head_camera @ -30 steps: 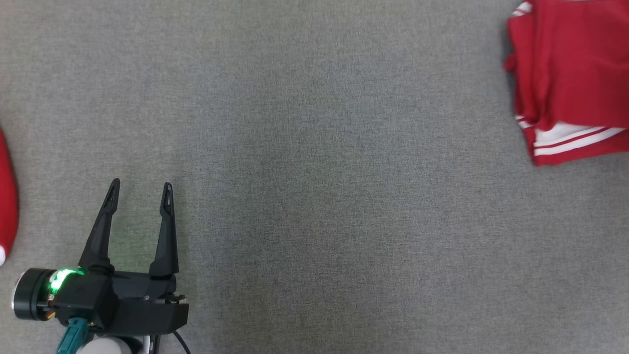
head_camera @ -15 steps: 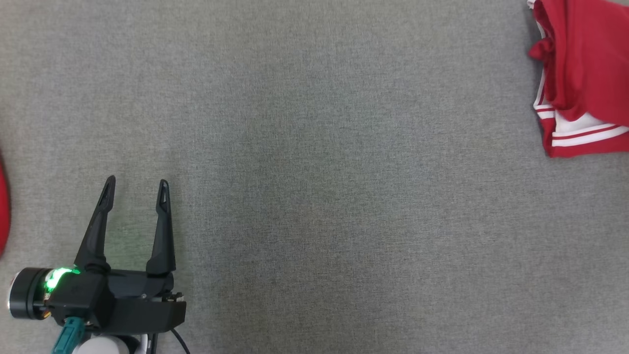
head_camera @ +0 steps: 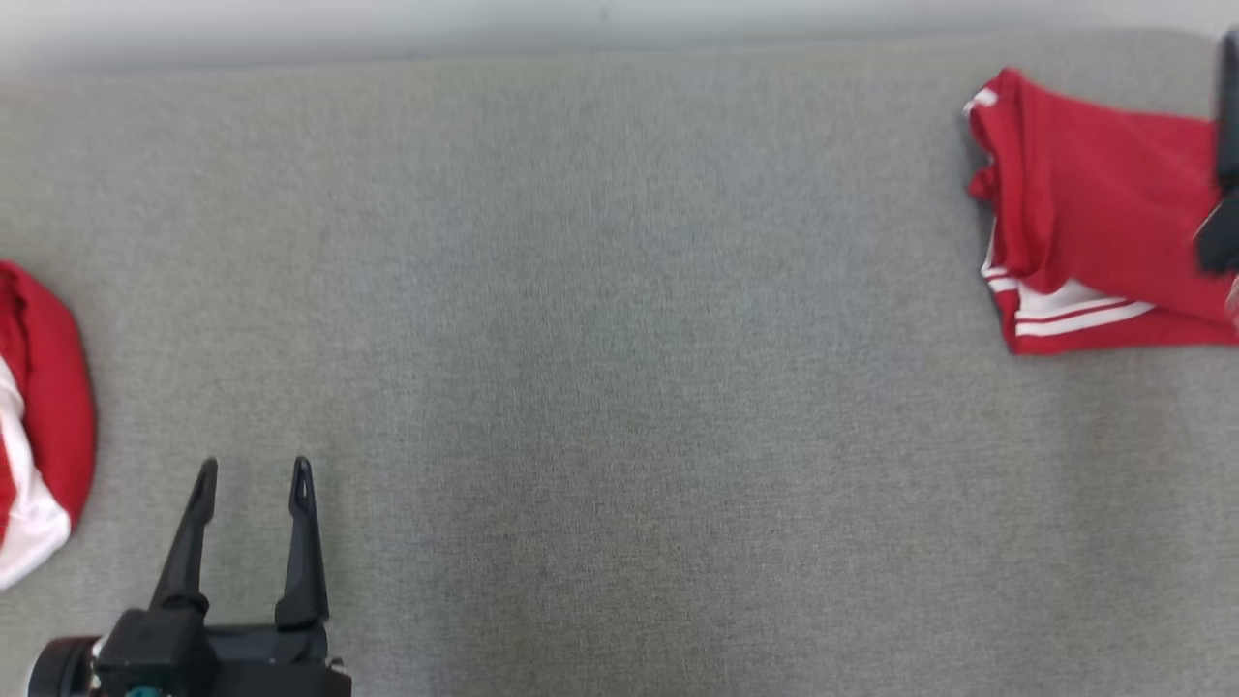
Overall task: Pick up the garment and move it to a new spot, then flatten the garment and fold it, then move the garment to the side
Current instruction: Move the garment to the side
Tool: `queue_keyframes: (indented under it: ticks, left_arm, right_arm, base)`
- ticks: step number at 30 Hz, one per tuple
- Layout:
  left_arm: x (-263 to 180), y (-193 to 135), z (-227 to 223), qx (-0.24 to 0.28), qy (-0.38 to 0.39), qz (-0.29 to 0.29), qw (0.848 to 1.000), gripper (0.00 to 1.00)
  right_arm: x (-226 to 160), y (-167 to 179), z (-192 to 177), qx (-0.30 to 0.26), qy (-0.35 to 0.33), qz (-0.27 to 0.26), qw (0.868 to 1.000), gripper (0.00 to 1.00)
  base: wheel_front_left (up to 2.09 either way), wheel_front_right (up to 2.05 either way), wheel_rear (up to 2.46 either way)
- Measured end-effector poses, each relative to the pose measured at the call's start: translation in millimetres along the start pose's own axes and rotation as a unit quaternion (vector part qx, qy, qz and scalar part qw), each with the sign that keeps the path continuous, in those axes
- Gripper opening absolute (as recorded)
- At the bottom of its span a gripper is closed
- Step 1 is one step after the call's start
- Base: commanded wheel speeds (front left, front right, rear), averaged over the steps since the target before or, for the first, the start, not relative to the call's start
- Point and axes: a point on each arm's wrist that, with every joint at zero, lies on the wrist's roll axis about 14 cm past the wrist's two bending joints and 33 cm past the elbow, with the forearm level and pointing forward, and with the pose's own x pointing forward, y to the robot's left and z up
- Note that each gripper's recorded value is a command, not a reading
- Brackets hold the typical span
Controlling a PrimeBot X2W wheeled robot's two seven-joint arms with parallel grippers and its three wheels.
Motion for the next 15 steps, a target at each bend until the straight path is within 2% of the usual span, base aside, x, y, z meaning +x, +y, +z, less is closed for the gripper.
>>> queue_keyframes:
  ticks: [9,10,15]
  left_arm:
    - [-29.4,3.1,22.9,-0.004,-0.022,0.013,1.000,1.00]
    - [-29.4,3.1,22.9,-0.004,-0.022,0.013,1.000,1.00]
    - [-43.5,8.1,32.2,-0.004,-0.033,0.023,0.999,1.00]
  right_arm:
    - [-67.7,65.5,-10.6,0.112,-0.033,0.033,0.993,1.00]
    - [-67.7,65.5,-10.6,0.112,-0.033,0.033,0.993,1.00]
    - [-95.6,107.3,-6.9,0.154,-0.048,0.064,0.985,1.00]
  base:
    - [0.00,0.00,0.00]
    - [0.00,0.00,0.00]
    - [0.00,0.00,0.00]
